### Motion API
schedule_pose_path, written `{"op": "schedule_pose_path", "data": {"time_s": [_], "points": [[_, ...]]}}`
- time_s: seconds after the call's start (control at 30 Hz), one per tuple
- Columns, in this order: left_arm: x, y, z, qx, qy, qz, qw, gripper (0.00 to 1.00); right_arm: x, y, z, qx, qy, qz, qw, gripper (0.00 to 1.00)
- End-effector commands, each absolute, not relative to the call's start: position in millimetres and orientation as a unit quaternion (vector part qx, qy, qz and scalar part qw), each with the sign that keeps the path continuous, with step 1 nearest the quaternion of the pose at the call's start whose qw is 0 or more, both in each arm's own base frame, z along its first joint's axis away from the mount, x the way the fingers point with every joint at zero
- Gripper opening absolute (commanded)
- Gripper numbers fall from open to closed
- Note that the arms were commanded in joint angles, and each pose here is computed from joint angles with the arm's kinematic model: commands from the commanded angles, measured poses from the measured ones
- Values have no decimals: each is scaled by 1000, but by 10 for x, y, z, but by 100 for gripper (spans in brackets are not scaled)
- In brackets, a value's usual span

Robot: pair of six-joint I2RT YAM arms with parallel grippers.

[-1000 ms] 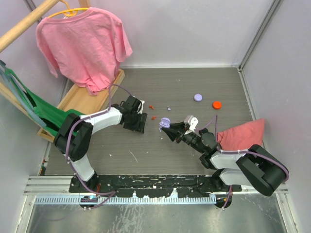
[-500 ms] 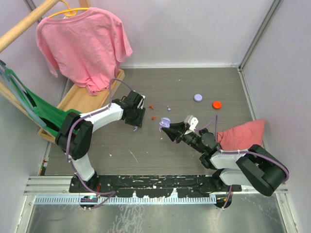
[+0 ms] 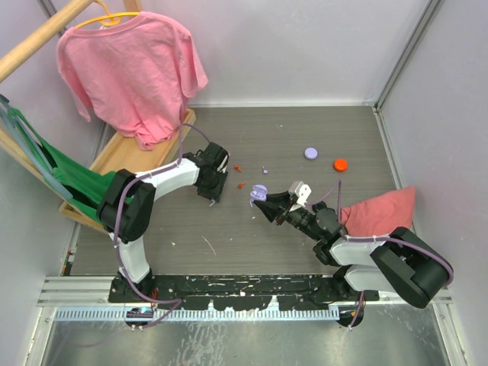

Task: Insert the wireless bluetooth earbuds into the charging case
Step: Pick up the earbud from the center of the board.

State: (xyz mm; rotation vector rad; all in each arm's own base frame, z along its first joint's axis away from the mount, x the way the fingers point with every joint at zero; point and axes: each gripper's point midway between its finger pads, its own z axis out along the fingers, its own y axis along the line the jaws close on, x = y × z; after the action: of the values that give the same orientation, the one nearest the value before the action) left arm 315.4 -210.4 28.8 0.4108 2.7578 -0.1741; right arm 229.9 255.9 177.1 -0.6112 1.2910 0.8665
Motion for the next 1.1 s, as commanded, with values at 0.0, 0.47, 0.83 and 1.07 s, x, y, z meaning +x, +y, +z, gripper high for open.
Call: {"op": "schedule_pose_path", "data": {"time_s": [0.0, 0.47, 0.83, 1.07], "points": [[3245, -2108, 319, 149, 972, -56, 175, 34, 2310, 2558, 1990, -267, 543, 386, 697, 1], [3178, -2083, 198, 153, 976, -49, 148, 21, 2309, 2568, 1990, -268, 543, 387, 695, 1], [3112, -2153, 534, 137, 967, -97, 193, 14, 2285, 2570, 2035, -272, 537, 390, 697, 1], [3083, -2225, 934, 122, 950, -145, 248, 12, 2292, 2550, 2107, -266, 531, 388, 705, 1]]}}
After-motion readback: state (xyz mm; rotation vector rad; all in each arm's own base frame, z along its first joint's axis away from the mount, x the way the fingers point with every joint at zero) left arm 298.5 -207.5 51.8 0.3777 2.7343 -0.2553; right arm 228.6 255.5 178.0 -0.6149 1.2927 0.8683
